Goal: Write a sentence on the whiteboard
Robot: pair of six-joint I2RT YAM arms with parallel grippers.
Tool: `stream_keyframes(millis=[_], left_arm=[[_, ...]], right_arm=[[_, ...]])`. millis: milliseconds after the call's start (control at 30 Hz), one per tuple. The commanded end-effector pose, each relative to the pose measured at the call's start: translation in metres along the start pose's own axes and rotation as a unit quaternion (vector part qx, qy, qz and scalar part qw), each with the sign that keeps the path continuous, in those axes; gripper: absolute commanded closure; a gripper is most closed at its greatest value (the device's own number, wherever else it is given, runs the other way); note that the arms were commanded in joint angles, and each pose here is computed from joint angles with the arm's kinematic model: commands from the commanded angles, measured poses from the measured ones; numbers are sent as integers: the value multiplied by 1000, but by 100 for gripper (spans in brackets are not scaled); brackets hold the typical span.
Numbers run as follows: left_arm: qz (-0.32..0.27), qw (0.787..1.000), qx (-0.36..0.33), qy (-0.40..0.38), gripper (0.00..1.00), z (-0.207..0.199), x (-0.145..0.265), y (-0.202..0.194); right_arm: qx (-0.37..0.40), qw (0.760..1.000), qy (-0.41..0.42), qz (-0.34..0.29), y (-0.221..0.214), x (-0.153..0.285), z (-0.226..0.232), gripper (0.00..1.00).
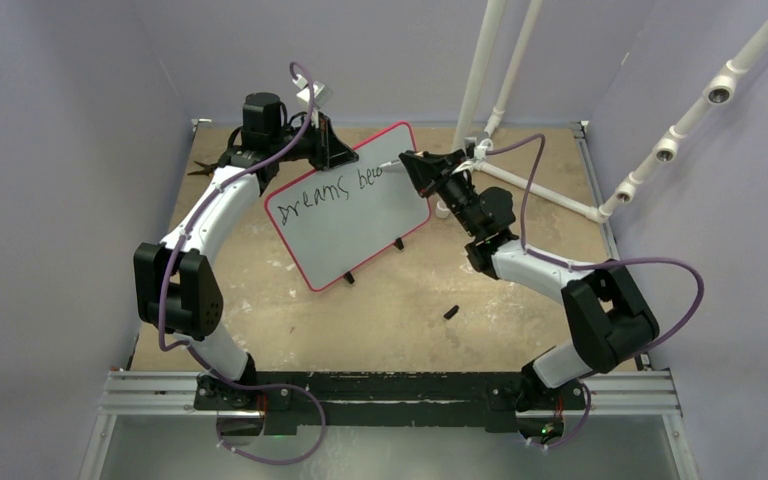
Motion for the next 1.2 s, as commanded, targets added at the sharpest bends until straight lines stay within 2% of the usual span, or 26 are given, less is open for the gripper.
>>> stream_keyframes(millis=[0, 1167], left_arm=[[47, 997, 51, -20, 100, -2, -5, -35], [49, 997, 54, -24, 100, -3, -5, -37]], right_arm=[[17, 1000, 10, -7, 16, 4, 1, 100], [12, 1000, 4, -12, 9, -20, -24, 100]])
Point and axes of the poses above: each gripper's point midway between its finger pads, its own x axis back along the fingers, its own z axis along the line the jaws close on, y = z × x, the point moved 4 cm from there along x, back along the fingers, and after that the axes turned 7 degrees about -x, right-handed, at the moved point
